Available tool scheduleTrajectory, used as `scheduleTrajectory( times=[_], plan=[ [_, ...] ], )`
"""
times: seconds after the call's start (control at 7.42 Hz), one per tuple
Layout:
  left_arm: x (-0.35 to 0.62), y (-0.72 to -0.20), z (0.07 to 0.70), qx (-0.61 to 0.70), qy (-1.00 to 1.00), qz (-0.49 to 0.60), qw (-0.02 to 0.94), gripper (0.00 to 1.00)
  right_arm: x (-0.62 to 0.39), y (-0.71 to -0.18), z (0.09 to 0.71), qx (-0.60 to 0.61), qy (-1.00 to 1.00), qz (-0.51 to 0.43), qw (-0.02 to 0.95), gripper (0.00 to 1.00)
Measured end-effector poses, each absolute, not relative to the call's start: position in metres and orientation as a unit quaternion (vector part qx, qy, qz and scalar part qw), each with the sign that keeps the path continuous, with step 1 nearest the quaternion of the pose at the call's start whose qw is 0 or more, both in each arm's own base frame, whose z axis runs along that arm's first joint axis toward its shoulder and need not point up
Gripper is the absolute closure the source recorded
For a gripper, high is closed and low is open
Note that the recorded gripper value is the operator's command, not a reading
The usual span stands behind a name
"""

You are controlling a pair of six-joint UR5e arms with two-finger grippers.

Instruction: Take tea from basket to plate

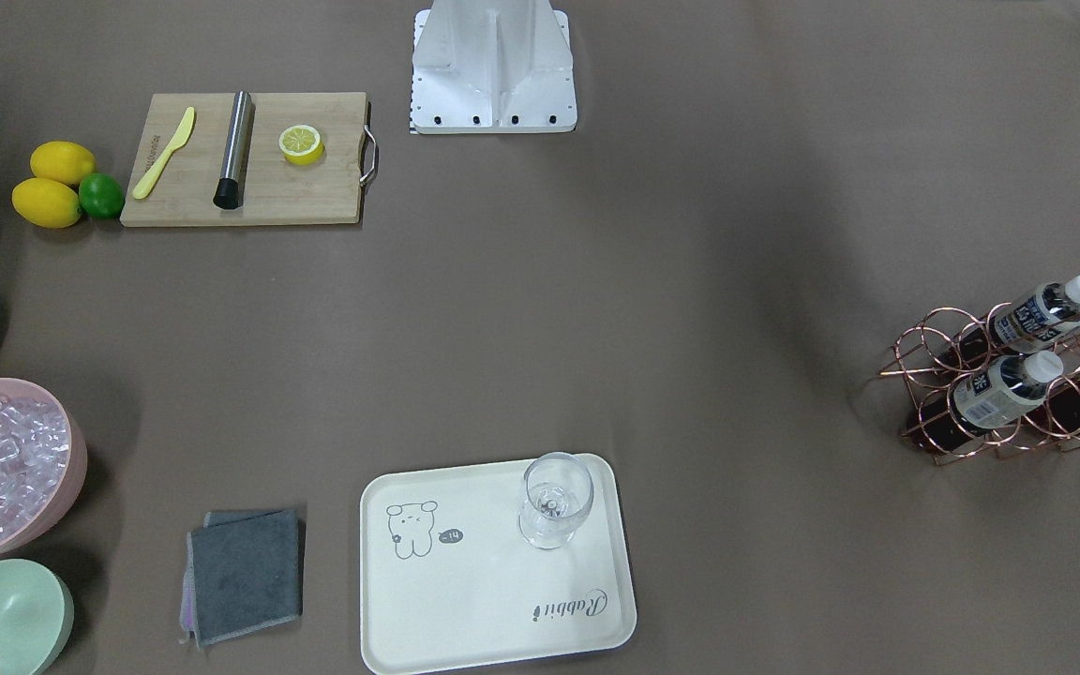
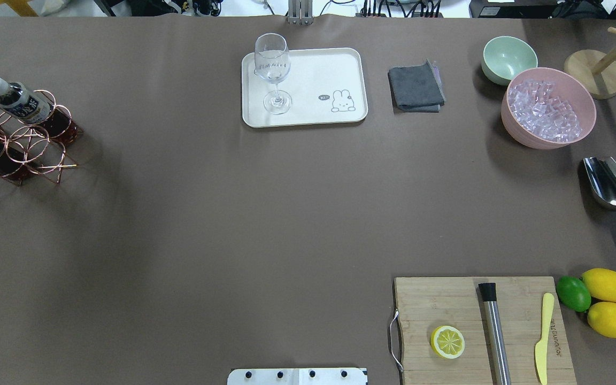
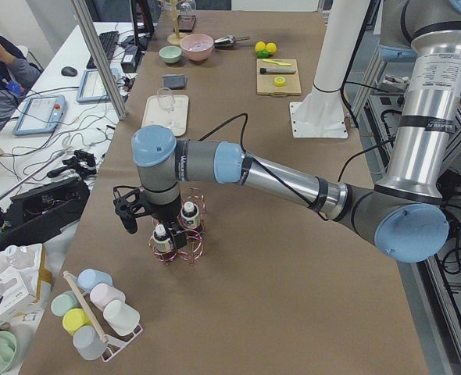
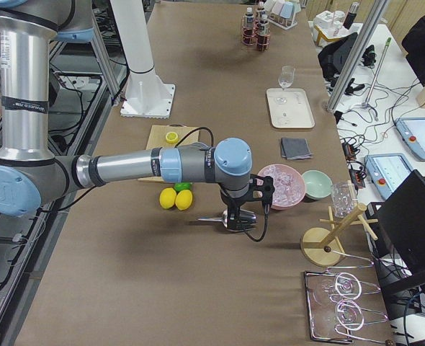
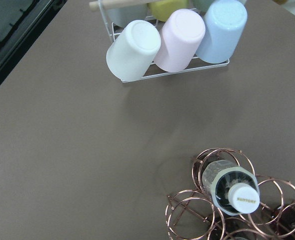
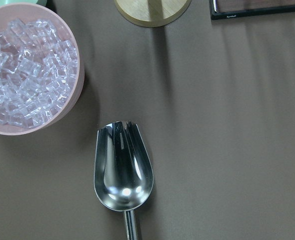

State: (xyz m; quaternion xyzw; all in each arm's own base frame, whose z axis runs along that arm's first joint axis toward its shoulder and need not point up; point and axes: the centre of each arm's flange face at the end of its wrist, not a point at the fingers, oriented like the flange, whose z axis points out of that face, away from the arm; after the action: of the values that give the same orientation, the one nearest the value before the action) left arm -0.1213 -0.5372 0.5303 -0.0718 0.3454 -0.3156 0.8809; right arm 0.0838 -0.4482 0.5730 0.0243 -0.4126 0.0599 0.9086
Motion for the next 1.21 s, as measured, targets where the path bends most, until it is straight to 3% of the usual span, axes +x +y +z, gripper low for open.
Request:
scheduleTrajectory(
  times=[0.67, 0.94, 1.21],
  plan=[
    [-0.118, -0.588, 0.503, -0.216, 0.324, -0.634, 0.669, 0.03, 0.084, -0.448, 0.573, 0.024, -0.413, 0.060, 0.909, 0.00],
    [-0.113, -0.606, 0.497, -0.269, 0.311, -0.696, 0.588, 0.03, 0.084, -0.449, 0.574, 0.024, -0.413, 0.060, 0.909, 0.00],
    [-0.093, -0.620, 0.485, -0.289, 0.312, -0.702, 0.571, 0.03, 0.084, -0.448, 0.574, 0.023, -0.413, 0.060, 0.909, 0.00]
  ],
)
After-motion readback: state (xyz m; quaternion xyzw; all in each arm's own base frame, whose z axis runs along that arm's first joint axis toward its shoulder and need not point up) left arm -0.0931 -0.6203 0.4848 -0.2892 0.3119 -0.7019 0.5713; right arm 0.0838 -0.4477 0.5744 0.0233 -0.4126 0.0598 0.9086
